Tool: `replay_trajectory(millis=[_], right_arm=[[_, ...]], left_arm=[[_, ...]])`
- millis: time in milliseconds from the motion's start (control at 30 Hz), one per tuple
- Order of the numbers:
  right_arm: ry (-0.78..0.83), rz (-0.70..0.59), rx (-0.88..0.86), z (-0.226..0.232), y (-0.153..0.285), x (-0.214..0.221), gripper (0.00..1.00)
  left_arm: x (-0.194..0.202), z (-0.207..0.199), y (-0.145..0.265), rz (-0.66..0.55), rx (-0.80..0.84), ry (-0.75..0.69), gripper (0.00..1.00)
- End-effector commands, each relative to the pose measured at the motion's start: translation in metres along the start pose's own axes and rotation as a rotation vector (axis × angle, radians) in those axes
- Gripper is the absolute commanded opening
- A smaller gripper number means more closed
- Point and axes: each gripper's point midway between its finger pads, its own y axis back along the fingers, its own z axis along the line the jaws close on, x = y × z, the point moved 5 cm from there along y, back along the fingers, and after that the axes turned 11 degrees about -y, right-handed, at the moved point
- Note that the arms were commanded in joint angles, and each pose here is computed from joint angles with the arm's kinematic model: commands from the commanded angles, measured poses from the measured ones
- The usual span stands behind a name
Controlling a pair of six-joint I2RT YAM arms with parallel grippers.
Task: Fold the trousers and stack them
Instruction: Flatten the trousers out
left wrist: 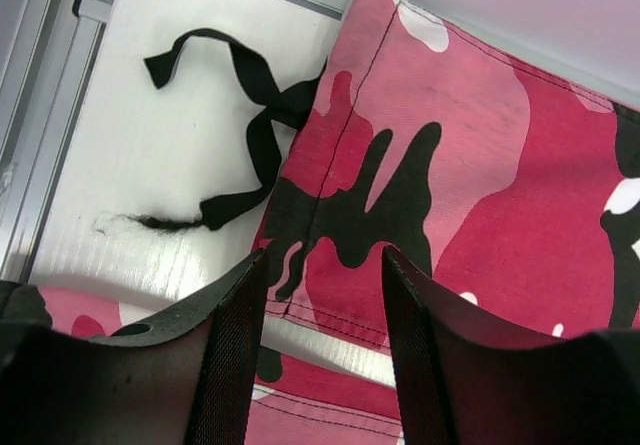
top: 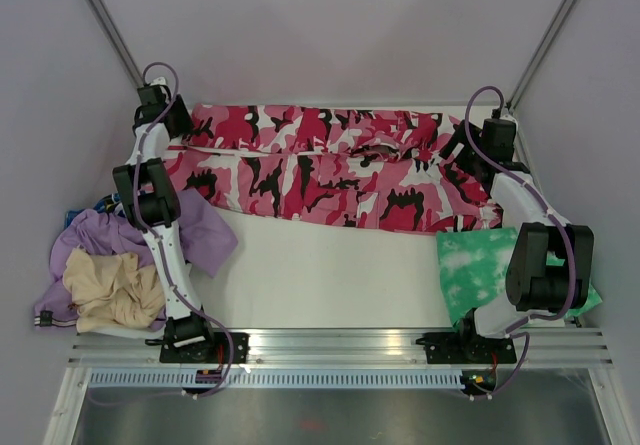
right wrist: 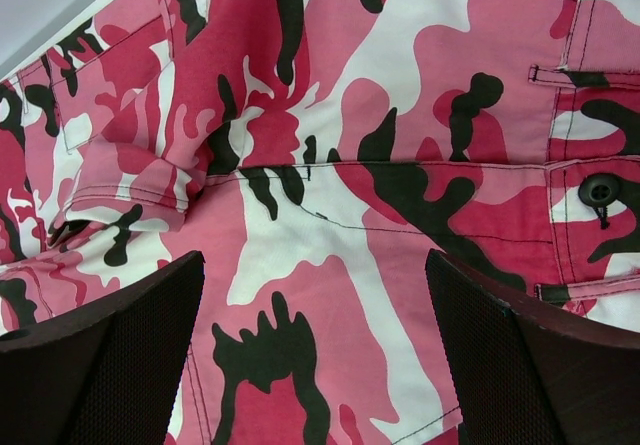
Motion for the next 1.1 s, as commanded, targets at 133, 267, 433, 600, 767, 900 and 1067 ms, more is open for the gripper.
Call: replay_trajectory(millis=[133,267,433,600,767,900,1067], right_arm=[[0.007,-0.041,-0.033,0.01,0.01,-0.013,0.98],[0.002,-0.042,-0.032,0.011,0.008,-0.014,0.98],[0.002,-0.04,-0.032,0.012,0.006,-0.015,0.98],[0.003,-0.04,-0.03,0.012,0.006,-0.015,0.98],[-0.002,-0.034,-0.028,0.01,0.005,-0.012,0.98],[-0.005,-0.03,-0.023,0.008,0.005,-0.01,0.98],[-0.009,-0.041,-0.024,0.006,0.007,-0.009,0.98]], left_arm=[[0.008,0.023,-0.01,0.057,-0.02,-0.098,0.58],[0.01,0.024,-0.008,0.061,0.022,-0.118,0.62],[0.026,0.019,-0.012,0.105,0.093,-0.171,0.73],[0.026,0.019,-0.012,0.12,0.088,-0.159,0.68],[0.026,0.019,-0.014,0.122,0.092,-0.162,0.52],[0.026,0.02,-0.015,0.125,0.082,-0.162,0.49],[0.026,0.021,-0.016,0.128,0.066,-0.159,0.39]])
